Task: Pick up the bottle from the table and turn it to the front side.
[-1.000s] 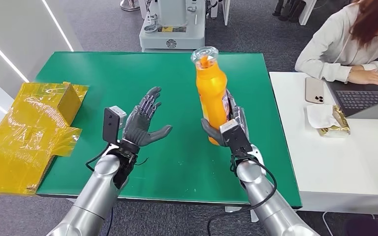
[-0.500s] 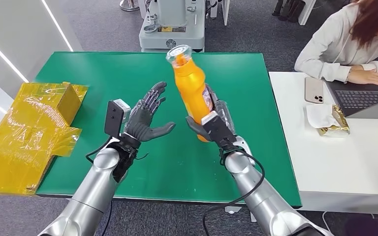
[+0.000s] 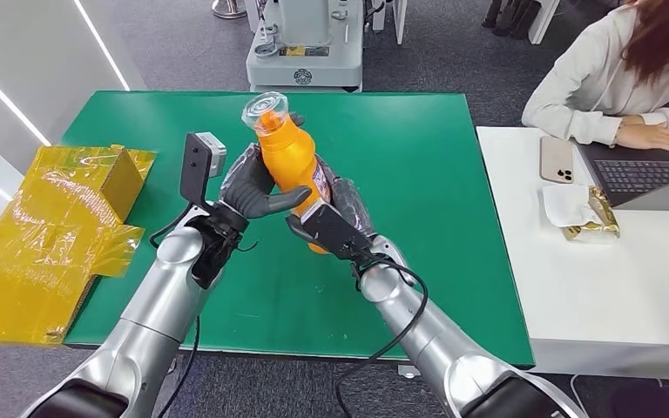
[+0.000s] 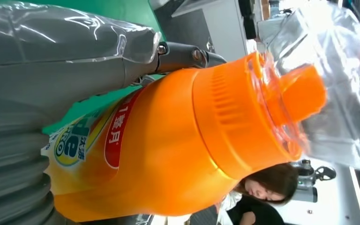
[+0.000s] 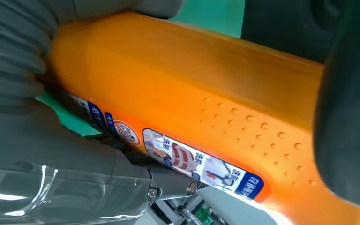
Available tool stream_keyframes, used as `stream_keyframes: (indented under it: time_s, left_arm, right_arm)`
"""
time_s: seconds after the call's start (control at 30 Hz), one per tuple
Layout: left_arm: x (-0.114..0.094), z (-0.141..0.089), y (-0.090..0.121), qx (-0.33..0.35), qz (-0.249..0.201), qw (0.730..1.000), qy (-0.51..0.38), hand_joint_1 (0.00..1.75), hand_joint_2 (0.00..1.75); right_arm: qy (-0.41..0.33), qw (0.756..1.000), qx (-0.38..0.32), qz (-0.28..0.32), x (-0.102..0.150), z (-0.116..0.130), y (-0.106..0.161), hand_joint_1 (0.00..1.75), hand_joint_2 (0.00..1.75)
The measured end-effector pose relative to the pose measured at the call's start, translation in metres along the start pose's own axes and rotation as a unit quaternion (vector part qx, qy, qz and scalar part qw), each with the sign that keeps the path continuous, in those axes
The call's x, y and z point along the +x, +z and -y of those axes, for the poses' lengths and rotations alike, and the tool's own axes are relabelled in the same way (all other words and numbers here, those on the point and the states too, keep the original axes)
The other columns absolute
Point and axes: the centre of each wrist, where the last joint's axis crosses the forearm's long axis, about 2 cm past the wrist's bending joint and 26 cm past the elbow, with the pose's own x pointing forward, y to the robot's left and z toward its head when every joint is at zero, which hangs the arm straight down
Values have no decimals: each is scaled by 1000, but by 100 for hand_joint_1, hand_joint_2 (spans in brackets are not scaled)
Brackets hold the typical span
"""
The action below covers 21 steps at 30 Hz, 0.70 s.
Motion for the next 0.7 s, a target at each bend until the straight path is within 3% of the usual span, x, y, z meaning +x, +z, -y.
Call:
stream_keyframes:
  time_s: [0.43,0.57,0.7]
  left_arm:
    - [17,-10,-23,-53,-44,995,79,0,175]
    - [14,-12,-25,-44,-55,995,66,175,175]
    - [8,-9,-24,-39,-65,996,42,175,175]
  right_arm:
    - [7,1000,7,-7,-4,-3,1,175,175]
    - [11,1000,3,-11,-7,-4,4,175,175]
    - [15,1000,-3,-18,-11,-4,8,175,175]
